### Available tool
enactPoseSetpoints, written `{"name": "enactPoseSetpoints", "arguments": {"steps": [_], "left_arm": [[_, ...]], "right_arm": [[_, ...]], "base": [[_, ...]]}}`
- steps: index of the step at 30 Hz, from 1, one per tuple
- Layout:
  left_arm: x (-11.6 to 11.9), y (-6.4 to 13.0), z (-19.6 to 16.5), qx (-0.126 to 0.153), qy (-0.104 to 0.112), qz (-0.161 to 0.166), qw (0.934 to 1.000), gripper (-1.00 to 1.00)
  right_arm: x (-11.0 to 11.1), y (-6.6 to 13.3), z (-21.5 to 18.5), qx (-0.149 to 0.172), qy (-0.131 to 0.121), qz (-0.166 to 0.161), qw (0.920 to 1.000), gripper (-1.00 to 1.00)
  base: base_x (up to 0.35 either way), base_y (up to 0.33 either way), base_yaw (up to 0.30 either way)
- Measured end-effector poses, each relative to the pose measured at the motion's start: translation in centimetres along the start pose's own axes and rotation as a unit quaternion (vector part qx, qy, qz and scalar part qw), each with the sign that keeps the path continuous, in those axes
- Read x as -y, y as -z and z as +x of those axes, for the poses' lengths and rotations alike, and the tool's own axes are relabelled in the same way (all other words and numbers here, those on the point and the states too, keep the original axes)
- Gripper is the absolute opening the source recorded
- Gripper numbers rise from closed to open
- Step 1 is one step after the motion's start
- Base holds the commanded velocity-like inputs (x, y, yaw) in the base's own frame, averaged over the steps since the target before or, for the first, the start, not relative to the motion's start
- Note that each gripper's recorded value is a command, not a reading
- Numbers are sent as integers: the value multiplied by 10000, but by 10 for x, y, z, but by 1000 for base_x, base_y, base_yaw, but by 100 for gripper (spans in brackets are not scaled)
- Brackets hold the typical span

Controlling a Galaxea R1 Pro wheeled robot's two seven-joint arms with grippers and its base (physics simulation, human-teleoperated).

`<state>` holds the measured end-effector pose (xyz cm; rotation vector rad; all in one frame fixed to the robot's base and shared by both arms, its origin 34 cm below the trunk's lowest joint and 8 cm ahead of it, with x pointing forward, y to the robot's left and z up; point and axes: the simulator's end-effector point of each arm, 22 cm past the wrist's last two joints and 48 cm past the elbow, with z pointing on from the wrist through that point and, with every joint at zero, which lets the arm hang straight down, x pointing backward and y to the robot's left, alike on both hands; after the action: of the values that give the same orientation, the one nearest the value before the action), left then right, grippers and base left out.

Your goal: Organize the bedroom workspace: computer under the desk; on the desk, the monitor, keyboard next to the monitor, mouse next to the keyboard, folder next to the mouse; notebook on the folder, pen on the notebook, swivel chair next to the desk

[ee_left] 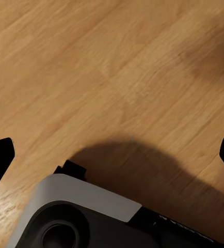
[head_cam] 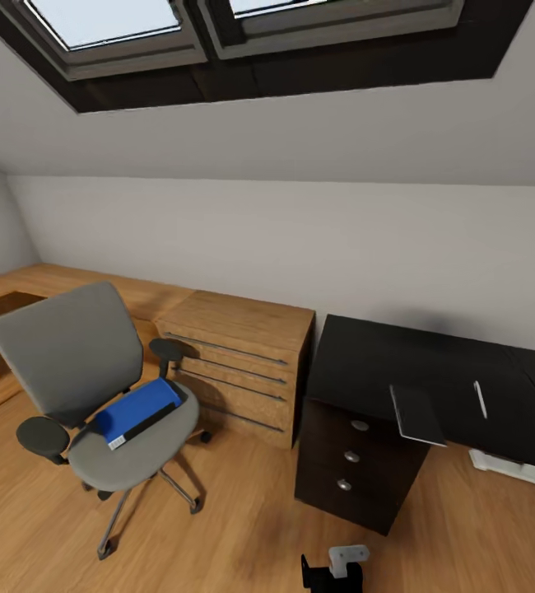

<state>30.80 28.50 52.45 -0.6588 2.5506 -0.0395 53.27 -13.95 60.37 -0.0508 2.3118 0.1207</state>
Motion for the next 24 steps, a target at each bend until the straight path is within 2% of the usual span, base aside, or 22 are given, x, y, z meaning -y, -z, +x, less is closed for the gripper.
{"name": "enactPoseSetpoints", "arguments": {"steps": [4, 10, 13, 19, 24], "left_arm": [[1, 0, -2, 28, 3, 13, 10000, 100], [1, 0, -5, 64, 8, 20, 10000, 100], [0, -1, -7, 85, 18, 13, 10000, 100], [-5, -1, -12, 128, 22, -12, 9999, 100], [-7, -1, -14, 158, 15, -20, 9999, 100]], "right_arm": [[6, 0, -3, 36, 14, 37, 10000, 100], [32, 0, -6, 71, 107, 185, 9997, 100], [61, 1, -6, 65, 188, 358, 9992, 100], [87, 3, -6, 59, 290, 510, 9983, 100], [136, 16, 14, -84, 422, 802, 9958, 100]], "base": [[0, 246, -24], [0, 198, -112], [0, 147, -116], [0, 154, -123], [0, 184, -216]]}}
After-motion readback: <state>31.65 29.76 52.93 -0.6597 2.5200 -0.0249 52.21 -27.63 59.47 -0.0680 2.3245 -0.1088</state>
